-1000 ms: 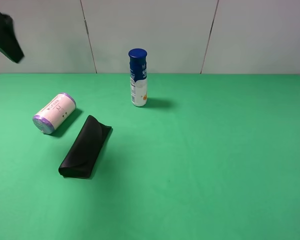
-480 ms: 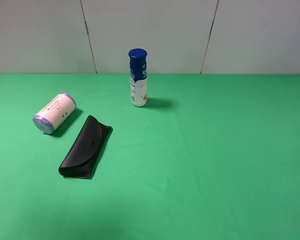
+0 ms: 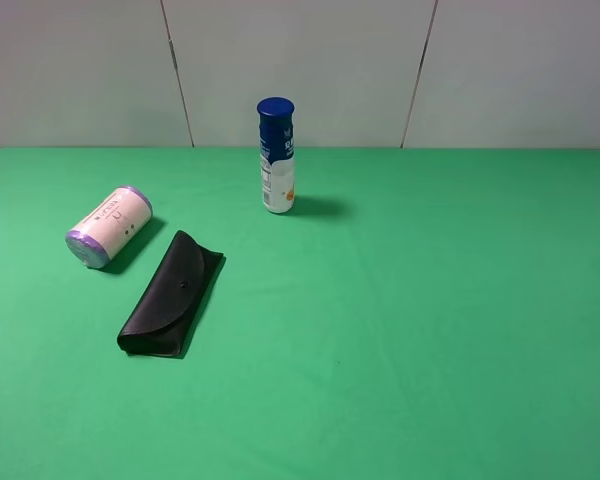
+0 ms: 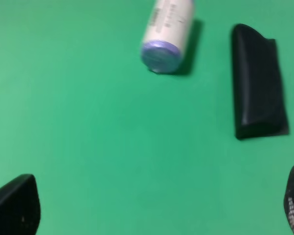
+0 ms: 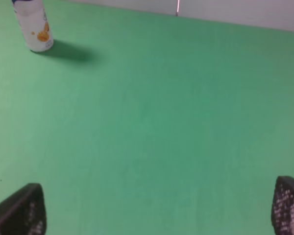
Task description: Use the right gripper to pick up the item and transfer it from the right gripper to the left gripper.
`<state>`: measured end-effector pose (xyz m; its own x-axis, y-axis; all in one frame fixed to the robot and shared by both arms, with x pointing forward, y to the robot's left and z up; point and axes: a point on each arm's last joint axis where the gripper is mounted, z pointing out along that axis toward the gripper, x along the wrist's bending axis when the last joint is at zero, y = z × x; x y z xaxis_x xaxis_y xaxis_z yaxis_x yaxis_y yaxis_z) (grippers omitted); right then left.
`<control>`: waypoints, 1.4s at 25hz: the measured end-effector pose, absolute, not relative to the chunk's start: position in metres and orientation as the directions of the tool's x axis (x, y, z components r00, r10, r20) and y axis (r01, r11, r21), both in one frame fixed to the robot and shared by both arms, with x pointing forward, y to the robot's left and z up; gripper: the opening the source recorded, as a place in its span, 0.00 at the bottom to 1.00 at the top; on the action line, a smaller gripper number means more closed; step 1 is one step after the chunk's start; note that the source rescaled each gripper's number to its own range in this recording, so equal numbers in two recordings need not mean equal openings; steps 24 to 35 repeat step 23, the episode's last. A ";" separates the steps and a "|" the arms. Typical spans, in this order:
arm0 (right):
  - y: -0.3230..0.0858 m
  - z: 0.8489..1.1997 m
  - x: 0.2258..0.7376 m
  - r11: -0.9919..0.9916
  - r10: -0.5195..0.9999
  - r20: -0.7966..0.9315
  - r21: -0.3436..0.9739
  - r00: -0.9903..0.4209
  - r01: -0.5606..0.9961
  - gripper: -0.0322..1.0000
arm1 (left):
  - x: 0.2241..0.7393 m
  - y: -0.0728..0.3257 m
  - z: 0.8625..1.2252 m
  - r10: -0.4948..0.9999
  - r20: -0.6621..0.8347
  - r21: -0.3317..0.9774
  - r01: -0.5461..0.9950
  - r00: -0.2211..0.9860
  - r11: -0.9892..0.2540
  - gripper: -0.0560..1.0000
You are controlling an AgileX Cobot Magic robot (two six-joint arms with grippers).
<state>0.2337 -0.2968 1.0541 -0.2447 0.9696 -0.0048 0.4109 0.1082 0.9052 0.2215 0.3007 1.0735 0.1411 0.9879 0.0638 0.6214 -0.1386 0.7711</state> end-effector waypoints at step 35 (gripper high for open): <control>-0.295 1.054 0.233 0.096 0.966 0.016 0.905 -0.258 0.413 1.00 | 0.226 0.299 1.041 0.995 0.000 0.821 0.568 0.103 -0.059 0.98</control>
